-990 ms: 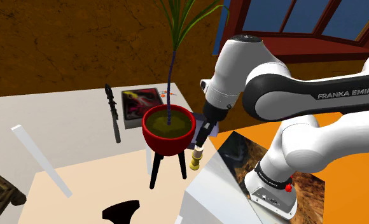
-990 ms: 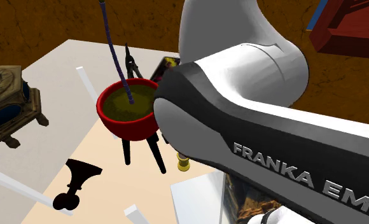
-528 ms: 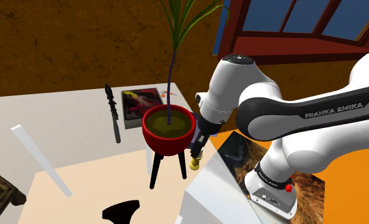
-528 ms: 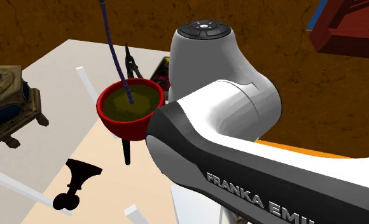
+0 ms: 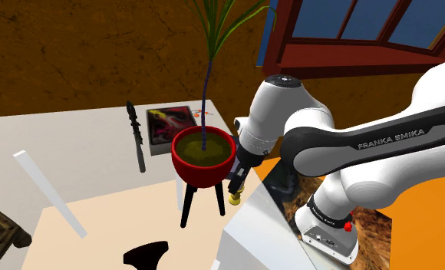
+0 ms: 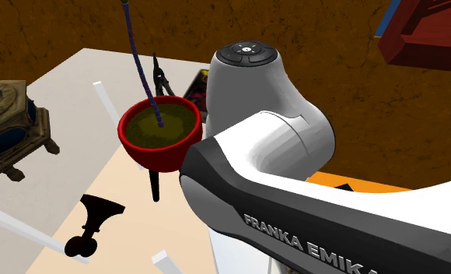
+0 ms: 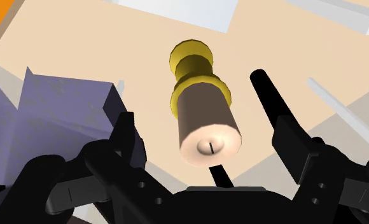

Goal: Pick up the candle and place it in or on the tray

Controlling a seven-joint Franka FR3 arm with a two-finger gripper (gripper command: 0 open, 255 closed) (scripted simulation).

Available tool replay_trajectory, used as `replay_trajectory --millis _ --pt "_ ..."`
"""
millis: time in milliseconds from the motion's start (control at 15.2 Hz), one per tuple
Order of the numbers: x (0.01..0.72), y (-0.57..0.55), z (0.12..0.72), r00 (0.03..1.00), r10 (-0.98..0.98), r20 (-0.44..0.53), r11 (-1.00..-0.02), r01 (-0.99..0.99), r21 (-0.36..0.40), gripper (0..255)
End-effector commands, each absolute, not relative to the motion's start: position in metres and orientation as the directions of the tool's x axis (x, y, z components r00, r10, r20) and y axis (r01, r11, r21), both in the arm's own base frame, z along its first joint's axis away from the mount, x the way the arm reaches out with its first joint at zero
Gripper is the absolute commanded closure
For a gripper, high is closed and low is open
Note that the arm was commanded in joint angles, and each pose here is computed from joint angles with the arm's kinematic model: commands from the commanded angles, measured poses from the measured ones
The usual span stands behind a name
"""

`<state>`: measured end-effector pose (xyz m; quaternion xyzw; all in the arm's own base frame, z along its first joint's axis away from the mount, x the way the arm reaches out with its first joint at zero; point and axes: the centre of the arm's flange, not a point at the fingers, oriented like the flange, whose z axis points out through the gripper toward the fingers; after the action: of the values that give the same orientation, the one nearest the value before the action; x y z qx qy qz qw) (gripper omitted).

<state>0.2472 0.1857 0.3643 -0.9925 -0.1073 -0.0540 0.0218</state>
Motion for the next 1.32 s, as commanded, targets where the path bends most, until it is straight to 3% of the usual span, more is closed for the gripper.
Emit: replay_trajectory --millis 0,66,132,726,1254 --pt "0.247 0.186 0.364 0.971 0.211 0.112 -0.976 0.215 -0.032 0" --pt "0.247 0.186 0.364 0.971 0.211 0.112 -0.976 0.215 -0.032 0" --pt "0.247 0.186 0.364 0.971 0.211 0.112 -0.976 0.215 -0.032 255" --pt "0.247 0.186 0.364 0.971 0.211 0.112 -0.976 0.215 -0.032 255" --pt "0.247 0.186 0.406 0.971 0.211 0.112 -0.976 0.215 -0.032 255"
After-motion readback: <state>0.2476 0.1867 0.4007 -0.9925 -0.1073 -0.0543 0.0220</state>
